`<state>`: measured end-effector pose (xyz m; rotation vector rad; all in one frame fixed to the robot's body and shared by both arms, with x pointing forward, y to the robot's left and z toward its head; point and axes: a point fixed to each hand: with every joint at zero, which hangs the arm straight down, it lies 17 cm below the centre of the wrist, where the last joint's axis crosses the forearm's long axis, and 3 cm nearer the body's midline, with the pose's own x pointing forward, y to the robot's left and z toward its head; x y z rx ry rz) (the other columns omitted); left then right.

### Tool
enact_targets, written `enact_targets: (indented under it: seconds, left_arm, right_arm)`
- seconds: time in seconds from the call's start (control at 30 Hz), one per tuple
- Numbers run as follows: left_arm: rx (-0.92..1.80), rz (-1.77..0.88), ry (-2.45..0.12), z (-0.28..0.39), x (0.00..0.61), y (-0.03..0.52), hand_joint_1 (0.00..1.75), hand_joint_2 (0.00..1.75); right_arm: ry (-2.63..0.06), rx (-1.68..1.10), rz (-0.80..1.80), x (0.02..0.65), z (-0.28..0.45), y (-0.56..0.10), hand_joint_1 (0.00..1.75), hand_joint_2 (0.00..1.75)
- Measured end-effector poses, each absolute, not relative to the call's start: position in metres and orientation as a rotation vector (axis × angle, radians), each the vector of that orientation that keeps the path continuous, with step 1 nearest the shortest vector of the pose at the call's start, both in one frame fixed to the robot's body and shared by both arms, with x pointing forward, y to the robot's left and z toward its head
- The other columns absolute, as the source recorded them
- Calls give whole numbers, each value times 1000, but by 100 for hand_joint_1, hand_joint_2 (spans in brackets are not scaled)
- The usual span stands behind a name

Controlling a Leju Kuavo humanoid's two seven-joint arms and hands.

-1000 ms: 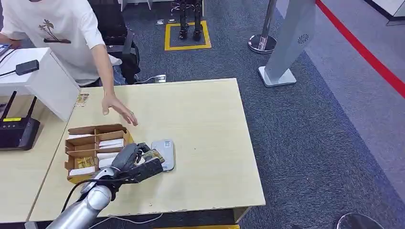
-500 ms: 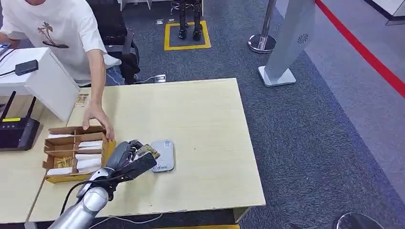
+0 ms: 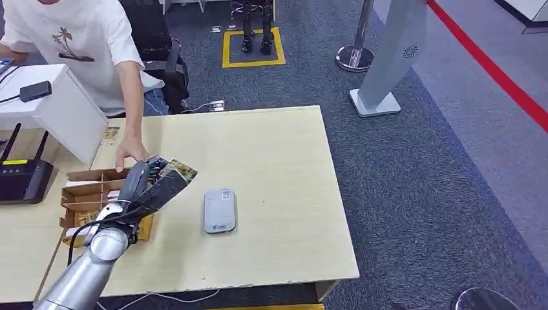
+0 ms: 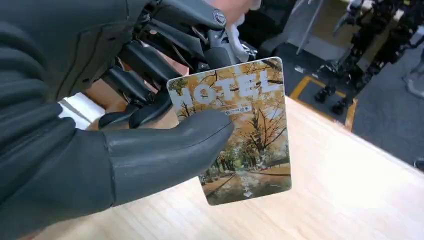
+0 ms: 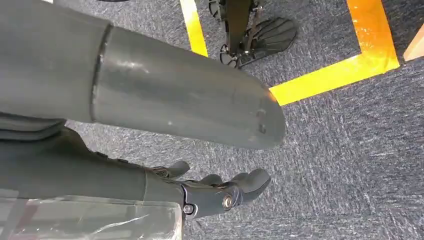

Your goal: Pass the card to the sensor for recognition and then transmit it.

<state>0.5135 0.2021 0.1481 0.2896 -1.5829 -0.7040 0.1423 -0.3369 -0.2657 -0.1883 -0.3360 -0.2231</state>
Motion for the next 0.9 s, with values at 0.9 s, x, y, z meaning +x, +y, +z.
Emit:
enact_targets:
  seconds: [0.9]
  left_arm:
    - [633,-384,-1692,233,549,366,175,175]
  right_arm:
    - [-321,-196,-206,135,-268,-334,0,0]
